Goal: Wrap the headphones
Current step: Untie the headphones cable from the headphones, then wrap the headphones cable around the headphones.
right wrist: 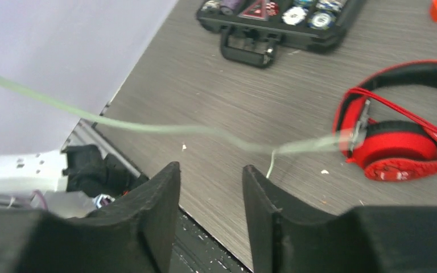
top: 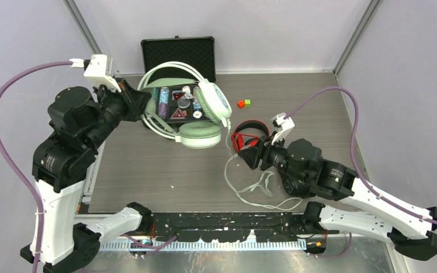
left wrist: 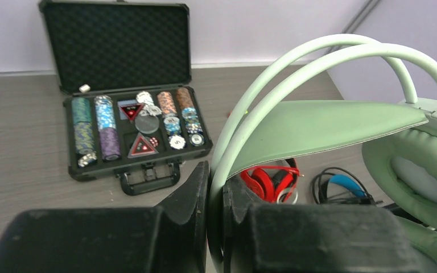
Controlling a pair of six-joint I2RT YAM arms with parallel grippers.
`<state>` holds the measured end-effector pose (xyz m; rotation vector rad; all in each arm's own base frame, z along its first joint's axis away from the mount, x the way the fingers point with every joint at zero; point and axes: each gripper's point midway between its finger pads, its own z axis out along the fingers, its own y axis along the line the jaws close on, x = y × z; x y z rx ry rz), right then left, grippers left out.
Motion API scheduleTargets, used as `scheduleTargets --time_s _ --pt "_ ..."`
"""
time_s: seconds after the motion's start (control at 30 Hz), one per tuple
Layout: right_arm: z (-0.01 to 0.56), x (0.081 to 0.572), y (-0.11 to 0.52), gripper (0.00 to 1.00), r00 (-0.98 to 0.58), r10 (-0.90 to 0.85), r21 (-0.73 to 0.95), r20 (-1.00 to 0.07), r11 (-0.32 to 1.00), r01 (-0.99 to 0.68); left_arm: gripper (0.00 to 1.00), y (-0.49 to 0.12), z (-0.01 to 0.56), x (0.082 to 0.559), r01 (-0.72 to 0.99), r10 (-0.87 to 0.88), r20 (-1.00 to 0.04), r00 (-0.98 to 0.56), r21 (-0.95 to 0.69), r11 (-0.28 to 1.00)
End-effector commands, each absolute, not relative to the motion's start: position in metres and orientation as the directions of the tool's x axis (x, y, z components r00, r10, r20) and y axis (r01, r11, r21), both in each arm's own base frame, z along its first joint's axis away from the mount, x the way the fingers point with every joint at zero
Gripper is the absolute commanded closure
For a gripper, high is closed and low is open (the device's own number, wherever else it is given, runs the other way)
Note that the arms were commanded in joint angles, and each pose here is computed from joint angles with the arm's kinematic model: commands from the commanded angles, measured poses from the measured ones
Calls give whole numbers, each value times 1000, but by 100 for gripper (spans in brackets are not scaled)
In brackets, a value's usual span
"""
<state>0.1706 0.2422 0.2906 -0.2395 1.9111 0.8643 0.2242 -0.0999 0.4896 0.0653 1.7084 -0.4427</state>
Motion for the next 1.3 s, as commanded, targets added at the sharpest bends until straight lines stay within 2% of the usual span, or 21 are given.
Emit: scheduleTargets --time_s 0.0,0.2,0.37,0.53,0.63,0.8,0.87,1.07,1.27 --pt "344 150 259 46 -396 231 455 -889 553 -699 100 -128 506 216 406 -317 -924 -216 -380 831" --pt "351 128 275 35 -209 243 291 -947 378 -879 100 -148 504 217 460 -356 -896 -265 -442 770" --pt "349 117 287 35 -81 255 156 -964 288 -945 100 -159 515 216 499 -364 -887 -285 -461 734" --pt "336 106 303 37 -83 218 126 -972 194 -973 100 -161 523 218 507 -371 -887 -277 -463 727" --pt "329 103 306 39 -99 201 135 -975 176 -975 100 -162 526 221 514 -366 -890 -272 -455 727" --pt "332 128 280 40 -97 219 173 -971 364 -915 100 -155 525 225 496 -331 -913 -238 -407 767" --pt "338 126 266 38 -78 242 171 -967 389 -905 100 -150 522 228 468 -322 -918 -231 -395 790" --pt "354 95 251 34 -60 299 147 -952 275 -950 100 -147 523 232 450 -321 -921 -222 -389 804" --pt "352 87 272 35 -98 261 148 -961 181 -972 100 -156 526 232 484 -344 -908 -239 -419 768"
